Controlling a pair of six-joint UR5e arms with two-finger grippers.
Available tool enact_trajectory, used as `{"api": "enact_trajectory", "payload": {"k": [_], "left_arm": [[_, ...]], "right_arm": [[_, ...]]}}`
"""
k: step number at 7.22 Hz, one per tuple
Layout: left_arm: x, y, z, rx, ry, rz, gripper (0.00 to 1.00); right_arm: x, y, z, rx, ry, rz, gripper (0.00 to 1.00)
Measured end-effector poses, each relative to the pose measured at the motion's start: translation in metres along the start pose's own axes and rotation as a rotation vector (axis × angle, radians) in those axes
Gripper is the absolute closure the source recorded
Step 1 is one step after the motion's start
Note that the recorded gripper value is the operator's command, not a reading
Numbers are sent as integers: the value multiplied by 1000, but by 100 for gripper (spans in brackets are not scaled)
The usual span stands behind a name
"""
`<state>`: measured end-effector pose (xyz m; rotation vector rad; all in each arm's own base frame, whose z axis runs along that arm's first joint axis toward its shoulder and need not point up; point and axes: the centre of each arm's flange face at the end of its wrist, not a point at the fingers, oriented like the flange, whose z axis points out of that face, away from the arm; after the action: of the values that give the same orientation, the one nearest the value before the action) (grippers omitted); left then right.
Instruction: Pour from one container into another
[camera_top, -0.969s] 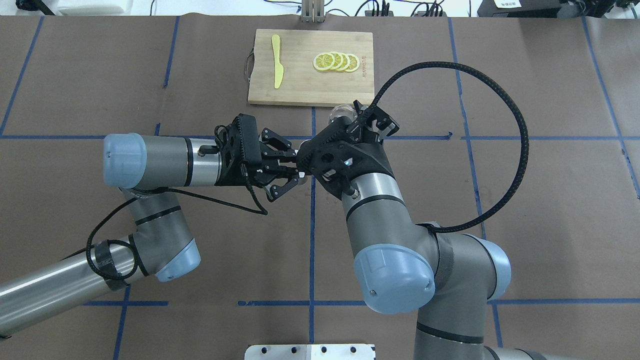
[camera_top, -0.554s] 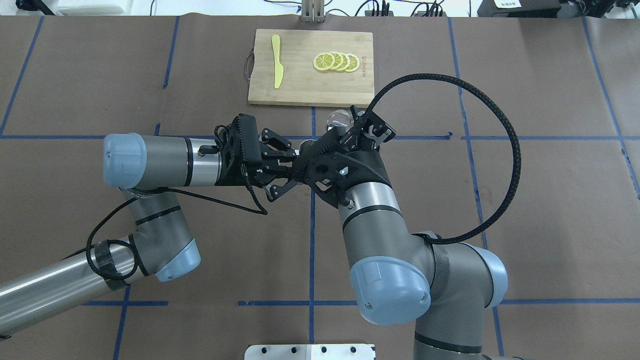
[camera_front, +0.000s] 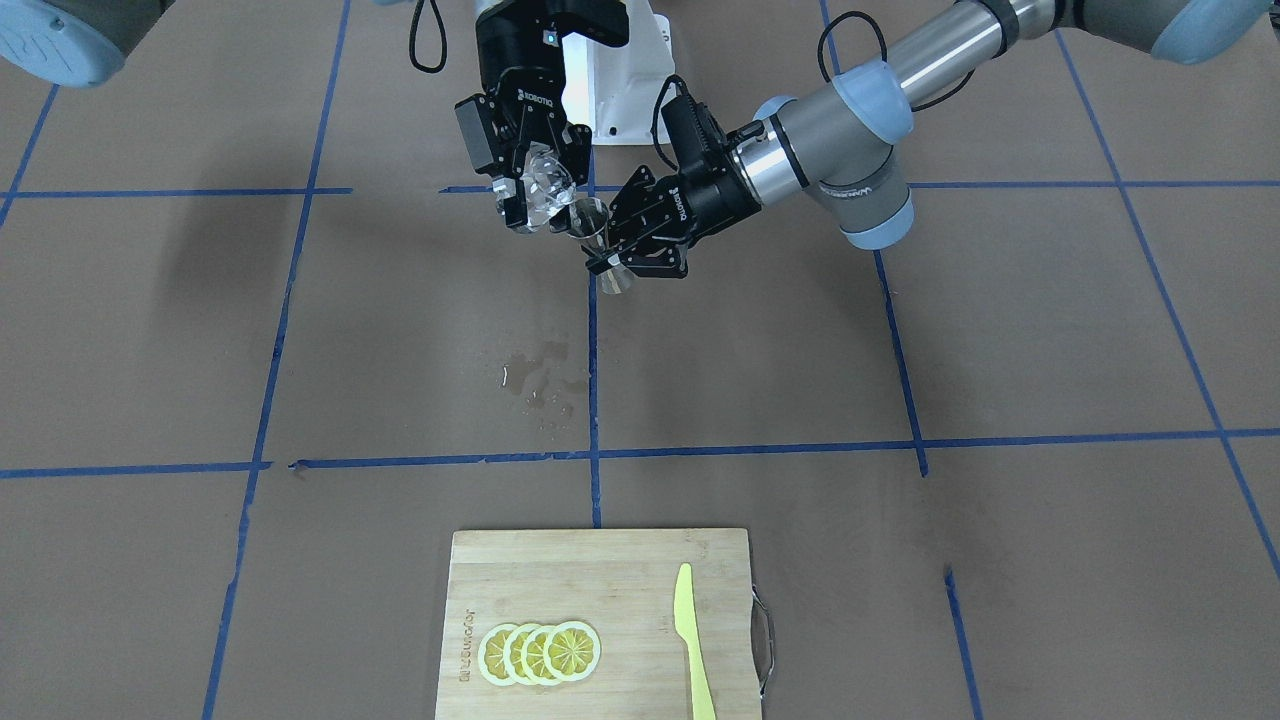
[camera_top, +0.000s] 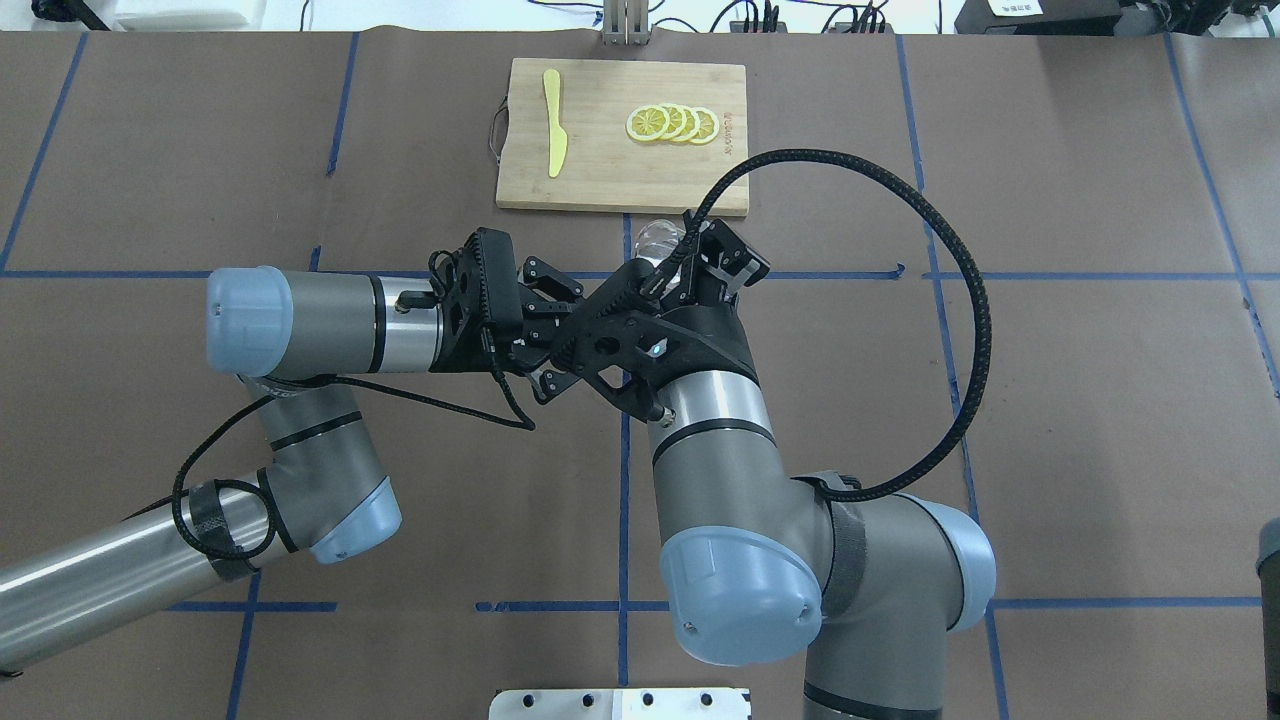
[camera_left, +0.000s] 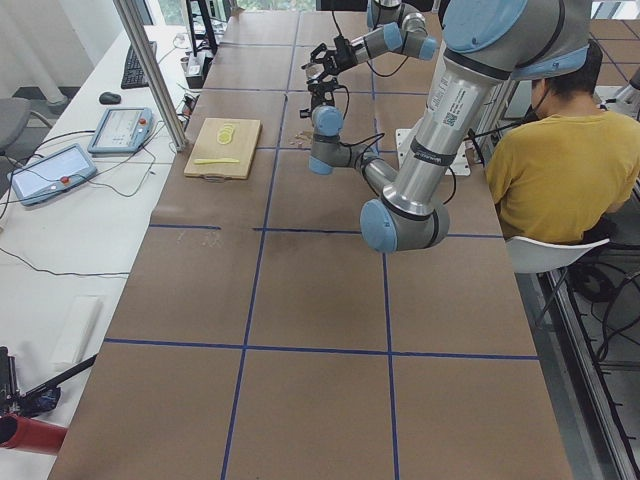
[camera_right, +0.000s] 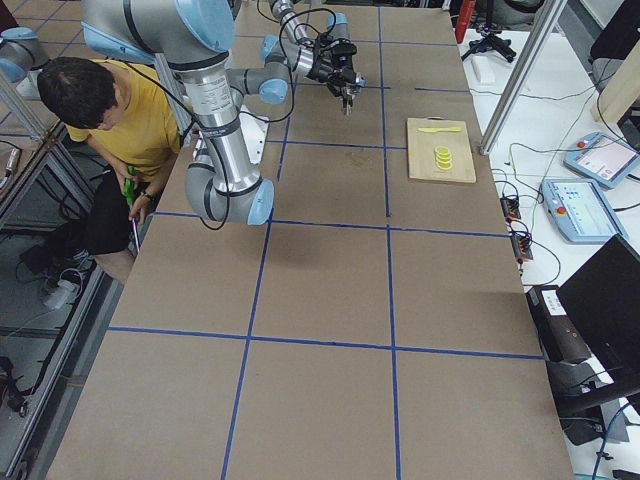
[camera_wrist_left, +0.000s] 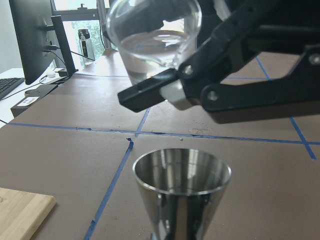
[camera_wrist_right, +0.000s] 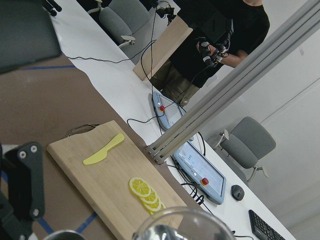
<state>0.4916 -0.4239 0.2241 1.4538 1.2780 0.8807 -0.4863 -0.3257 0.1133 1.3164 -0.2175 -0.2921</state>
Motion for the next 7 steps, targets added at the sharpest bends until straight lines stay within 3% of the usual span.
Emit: {"api": "enact_trajectory", "payload": {"k": [4,7], "left_arm": [[0,0,0,1,0,0,100],[0,0,0,1,0,1,100]], "right_arm": [[-4,0,-1,-3,9,-76,100],[-4,-2,0,-11,54,-188,100]]}}
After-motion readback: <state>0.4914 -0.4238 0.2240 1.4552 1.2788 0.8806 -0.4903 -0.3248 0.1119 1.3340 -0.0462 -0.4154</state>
